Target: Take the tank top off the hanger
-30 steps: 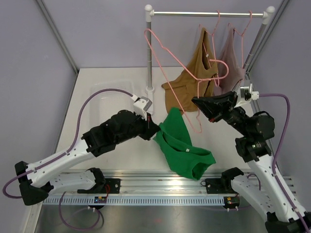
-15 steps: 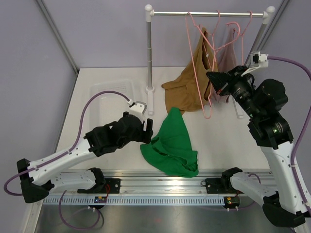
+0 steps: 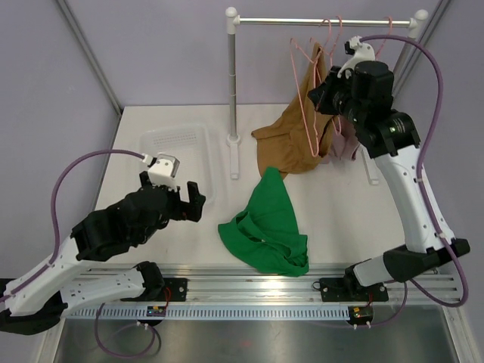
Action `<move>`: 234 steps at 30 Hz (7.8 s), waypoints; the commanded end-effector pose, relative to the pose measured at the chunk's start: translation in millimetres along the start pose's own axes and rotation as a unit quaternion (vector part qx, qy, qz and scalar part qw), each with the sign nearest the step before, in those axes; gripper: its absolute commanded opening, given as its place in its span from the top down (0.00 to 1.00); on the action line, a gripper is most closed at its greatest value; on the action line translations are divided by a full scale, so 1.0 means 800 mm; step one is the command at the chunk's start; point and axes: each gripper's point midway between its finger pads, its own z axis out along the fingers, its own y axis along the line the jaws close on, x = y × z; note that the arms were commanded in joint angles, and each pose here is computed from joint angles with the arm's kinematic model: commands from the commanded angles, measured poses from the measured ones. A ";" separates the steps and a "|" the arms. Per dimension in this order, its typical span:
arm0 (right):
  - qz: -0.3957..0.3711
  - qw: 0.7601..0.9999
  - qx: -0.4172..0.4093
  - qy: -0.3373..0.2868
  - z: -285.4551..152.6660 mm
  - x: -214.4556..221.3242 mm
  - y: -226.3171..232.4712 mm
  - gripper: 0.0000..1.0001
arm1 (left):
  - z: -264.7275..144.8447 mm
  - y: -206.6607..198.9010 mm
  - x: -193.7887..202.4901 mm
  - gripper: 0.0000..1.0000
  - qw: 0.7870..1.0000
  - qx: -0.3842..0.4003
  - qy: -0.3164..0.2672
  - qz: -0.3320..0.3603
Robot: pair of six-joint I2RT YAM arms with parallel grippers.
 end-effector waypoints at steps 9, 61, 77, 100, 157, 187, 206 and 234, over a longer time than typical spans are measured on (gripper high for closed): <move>-0.065 0.996 0.058 -0.022 0.106 -0.056 -0.012 1.00 | 0.000 0.023 -0.001 0.01 0.999 -0.035 -0.028 -0.002; -0.026 0.982 -0.184 -0.025 -0.253 0.102 0.032 0.01 | 0.253 -0.232 0.286 0.81 0.946 0.128 0.274 0.115; -0.030 0.987 -0.157 -0.032 -0.251 0.103 0.019 0.01 | 0.134 -0.161 -0.009 1.00 0.993 0.033 0.053 0.101; 0.019 0.997 -0.038 -0.064 -0.206 0.073 -0.022 0.00 | 0.172 0.140 -0.125 1.00 0.985 -0.127 0.071 -0.089; -0.117 0.981 0.142 0.067 0.116 -0.019 -0.138 0.75 | 0.063 0.069 0.042 0.01 0.998 0.005 0.039 -0.056; -0.102 0.989 0.103 -0.037 -0.012 -0.109 -0.076 1.00 | 0.062 0.073 0.039 0.01 0.998 -0.004 0.034 -0.056; -0.065 0.996 -0.054 0.021 -0.241 0.066 -0.018 1.00 | 0.008 0.017 -0.103 0.01 0.978 0.101 -0.129 -0.128; -0.009 0.934 -0.345 0.087 -0.314 0.154 0.084 1.00 | 0.086 -0.231 -0.132 0.24 0.957 0.222 -0.183 0.048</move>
